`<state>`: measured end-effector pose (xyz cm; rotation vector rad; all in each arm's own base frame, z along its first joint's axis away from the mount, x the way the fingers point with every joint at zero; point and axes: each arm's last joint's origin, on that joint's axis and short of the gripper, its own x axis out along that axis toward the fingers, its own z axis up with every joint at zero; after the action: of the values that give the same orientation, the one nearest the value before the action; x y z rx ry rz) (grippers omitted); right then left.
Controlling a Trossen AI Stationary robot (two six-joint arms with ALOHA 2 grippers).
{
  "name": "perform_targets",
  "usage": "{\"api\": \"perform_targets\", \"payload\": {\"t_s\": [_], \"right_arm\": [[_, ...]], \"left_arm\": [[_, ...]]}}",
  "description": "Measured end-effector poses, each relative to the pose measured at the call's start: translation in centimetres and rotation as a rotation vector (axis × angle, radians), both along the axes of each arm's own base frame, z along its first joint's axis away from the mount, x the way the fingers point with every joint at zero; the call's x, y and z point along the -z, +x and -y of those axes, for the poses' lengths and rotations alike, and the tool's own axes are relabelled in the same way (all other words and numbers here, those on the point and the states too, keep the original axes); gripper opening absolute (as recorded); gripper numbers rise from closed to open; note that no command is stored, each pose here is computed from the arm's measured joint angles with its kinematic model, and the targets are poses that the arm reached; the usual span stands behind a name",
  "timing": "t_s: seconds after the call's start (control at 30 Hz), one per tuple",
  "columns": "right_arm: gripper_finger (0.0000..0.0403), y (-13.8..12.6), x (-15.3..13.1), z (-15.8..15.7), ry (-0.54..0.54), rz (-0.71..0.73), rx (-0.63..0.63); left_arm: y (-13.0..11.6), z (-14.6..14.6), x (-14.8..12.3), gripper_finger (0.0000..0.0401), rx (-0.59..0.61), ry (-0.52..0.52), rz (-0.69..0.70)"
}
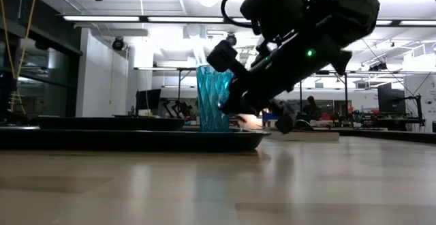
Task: Pick and place plate/cup/fork/spoon on tray
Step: Put the black spoon on the right of the black tray
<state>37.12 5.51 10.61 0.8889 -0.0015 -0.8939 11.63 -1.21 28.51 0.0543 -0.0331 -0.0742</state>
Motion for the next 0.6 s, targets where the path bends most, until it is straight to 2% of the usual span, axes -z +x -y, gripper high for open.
{"api": "perform_targets", "payload": {"t_s": [0.2,0.6], "right_arm": [[0.0000,0.6,1.3,0.8,0.021,0.038,0.010],[0.0000,0.7,1.3,1.6,0.018,0.043,0.036]], "left_arm": [[0.0,0.0,0.0,0.0000,0.001,0.000,0.000],[0.0,0.0,0.0,0.0000,0.000,0.005,0.000]]}}
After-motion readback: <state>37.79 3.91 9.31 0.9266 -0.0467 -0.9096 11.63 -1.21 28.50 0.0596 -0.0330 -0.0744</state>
